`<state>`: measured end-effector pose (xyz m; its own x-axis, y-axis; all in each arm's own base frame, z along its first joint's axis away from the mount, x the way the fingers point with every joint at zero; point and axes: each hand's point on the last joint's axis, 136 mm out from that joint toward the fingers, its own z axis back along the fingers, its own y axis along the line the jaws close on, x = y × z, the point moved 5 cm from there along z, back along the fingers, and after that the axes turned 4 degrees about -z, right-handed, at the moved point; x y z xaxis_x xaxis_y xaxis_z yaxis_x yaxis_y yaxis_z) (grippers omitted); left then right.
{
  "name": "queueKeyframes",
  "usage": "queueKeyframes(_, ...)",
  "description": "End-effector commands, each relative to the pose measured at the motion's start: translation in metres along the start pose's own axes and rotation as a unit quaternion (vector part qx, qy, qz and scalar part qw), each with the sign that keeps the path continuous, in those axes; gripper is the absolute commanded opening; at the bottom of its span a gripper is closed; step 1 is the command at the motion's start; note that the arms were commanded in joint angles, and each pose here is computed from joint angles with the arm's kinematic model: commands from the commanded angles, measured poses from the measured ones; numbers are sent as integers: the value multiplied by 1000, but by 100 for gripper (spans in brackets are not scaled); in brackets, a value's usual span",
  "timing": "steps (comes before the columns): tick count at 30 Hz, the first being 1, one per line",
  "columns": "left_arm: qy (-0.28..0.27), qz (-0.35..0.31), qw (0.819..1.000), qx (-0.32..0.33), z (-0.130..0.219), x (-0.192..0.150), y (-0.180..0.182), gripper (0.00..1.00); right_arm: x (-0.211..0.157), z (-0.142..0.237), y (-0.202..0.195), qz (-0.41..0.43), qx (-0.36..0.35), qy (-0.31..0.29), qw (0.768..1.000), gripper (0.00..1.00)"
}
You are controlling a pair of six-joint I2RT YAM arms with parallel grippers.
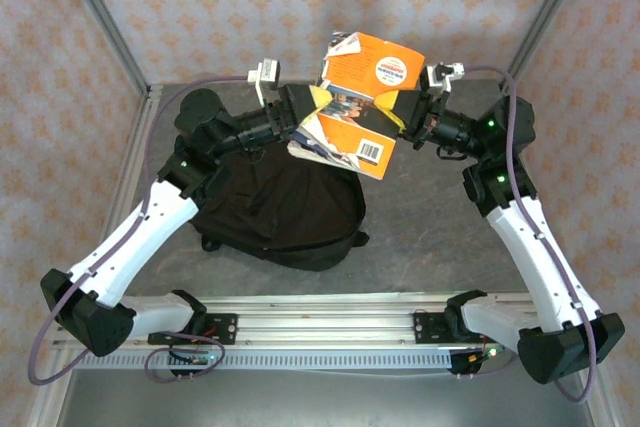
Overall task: Pack the student bag
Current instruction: Rotate the book.
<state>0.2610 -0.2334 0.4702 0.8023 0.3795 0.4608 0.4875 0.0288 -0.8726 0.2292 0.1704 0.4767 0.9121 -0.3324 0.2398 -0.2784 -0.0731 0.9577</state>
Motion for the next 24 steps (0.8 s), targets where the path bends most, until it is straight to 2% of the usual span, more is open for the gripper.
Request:
queueKeyframes(1, 8, -6, 999, -37, 2, -1, -11, 80, -17, 8, 11, 46, -17, 15, 999, 0)
queueKeyframes(3, 12, -5, 999, -30, 3, -3, -6, 70, -21, 11, -1, 51, -53, 27, 997, 0)
queueKeyframes(6, 17, -5, 1000, -26, 6, -4, -2, 64, -27, 15, -13, 62, -94, 37, 993, 0)
queueKeyframes(13, 51, -19, 999, 5, 10, -14, 11, 60, -41, 24, -30, 90, -137, 66, 984, 0)
queueKeyframes(18, 70, -25, 997, 11, 11, -20, 19, 59, -55, 31, -39, 93, -132, 91, 983, 0)
queueKeyframes(20, 85, -23, 996, 15, 10, -24, 25, 53, -59, 32, -44, 87, -131, 98, 983, 0)
queueKeyframes(24, 108, -23, 994, 22, 7, -32, 36, 34, -61, 33, -52, 78, -134, 101, 983, 0)
